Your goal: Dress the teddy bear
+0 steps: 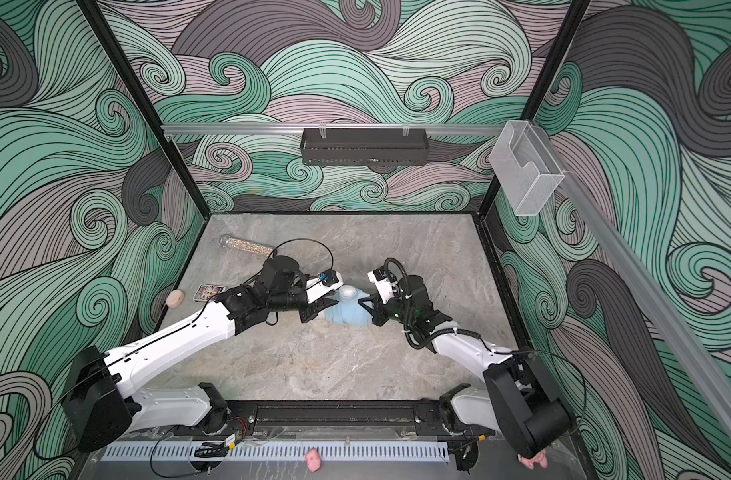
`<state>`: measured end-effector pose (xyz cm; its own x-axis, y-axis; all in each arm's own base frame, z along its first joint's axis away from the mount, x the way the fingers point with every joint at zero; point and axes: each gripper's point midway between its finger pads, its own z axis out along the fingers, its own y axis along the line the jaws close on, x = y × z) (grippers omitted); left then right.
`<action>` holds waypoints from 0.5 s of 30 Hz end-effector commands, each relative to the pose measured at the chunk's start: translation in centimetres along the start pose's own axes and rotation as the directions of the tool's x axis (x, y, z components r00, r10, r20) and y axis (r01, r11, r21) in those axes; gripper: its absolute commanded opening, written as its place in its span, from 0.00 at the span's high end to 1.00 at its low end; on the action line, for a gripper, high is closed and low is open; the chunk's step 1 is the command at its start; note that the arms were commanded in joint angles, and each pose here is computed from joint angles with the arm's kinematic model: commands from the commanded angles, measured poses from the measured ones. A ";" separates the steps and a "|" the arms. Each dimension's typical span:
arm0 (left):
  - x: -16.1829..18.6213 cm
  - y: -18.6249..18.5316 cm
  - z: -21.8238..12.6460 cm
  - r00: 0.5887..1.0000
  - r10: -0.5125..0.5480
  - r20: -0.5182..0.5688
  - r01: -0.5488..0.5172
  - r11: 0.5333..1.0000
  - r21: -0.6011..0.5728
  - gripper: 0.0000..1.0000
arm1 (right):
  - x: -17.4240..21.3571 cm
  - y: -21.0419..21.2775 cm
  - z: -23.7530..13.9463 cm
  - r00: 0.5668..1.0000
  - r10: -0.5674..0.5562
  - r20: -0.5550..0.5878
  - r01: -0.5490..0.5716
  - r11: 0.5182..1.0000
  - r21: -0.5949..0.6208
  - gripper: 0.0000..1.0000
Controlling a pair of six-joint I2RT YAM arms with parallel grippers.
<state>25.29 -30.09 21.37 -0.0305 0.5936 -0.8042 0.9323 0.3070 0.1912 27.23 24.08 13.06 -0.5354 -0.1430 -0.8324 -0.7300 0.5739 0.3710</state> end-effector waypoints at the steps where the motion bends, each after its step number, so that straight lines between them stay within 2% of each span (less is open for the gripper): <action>1: -0.4 -0.1 0.6 0.992 0.110 -0.056 -0.106 0.993 0.057 0.82 | -1.4 0.7 0.2 0.999 -0.038 0.039 0.039 0.998 -0.039 1.00; 8: 0.2 0.1 3.3 0.976 0.169 -0.137 -0.148 0.977 0.150 0.93 | -1.1 0.6 0.3 0.999 -0.028 0.043 0.030 0.999 -0.038 1.00; 15: 0.3 0.6 4.6 0.972 0.182 -0.150 -0.157 0.974 0.162 0.90 | -1.0 0.6 0.3 0.999 -0.030 0.042 0.031 0.999 -0.038 1.00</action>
<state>27.72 -32.65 17.91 0.0493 0.7445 -0.6658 0.9693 0.1250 0.2116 27.39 24.30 12.91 -0.5323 -0.1417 -0.8346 -0.7346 0.5674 0.3721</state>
